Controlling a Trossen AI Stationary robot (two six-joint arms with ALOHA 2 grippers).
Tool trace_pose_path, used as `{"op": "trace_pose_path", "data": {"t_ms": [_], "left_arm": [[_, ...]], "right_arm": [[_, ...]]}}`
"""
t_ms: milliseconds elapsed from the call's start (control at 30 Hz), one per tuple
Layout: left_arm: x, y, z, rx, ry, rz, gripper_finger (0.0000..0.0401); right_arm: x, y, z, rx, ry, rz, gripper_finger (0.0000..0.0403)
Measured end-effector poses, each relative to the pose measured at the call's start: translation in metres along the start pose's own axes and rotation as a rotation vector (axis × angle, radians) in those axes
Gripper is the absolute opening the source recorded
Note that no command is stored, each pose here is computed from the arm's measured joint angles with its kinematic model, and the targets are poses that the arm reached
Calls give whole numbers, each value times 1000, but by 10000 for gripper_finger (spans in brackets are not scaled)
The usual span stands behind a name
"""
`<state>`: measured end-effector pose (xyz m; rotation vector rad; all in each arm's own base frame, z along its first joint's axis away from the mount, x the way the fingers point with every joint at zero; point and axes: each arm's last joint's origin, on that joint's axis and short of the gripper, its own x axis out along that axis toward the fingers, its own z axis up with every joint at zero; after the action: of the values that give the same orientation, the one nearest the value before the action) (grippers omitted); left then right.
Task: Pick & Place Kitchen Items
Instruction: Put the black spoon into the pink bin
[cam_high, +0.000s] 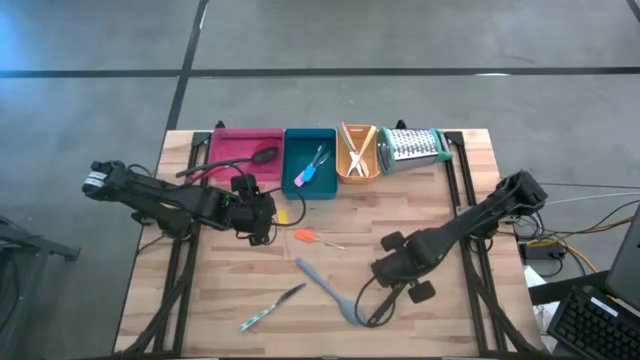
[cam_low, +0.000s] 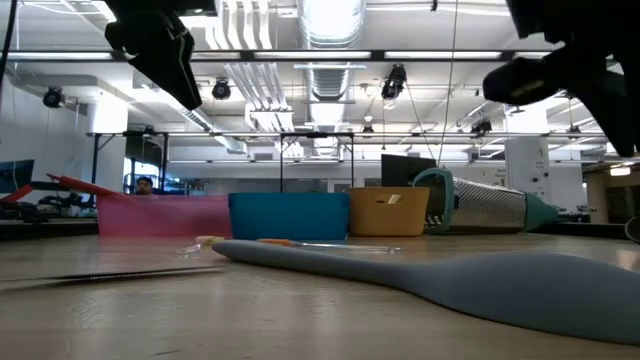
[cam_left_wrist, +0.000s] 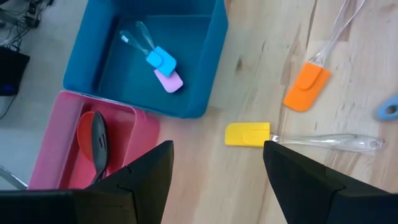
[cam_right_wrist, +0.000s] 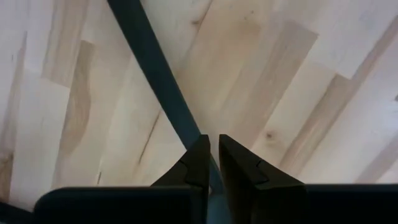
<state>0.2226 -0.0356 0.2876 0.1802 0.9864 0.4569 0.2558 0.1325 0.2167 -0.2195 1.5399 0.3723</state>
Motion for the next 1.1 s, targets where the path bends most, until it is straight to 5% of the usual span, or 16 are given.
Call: {"op": "trace_pose_path", "data": {"t_ms": [333,667,1100], "left_arm": [[0,0,0,7,-1,0,252],[-1,1,1,9,-13,16,252],[-1,1,1,7,-14,17,252]], "right_arm": [[20,7,12,45,93,134,69],[27,8,10,34,94,91,131],[66,1,-26,-44,255,30,194]]}}
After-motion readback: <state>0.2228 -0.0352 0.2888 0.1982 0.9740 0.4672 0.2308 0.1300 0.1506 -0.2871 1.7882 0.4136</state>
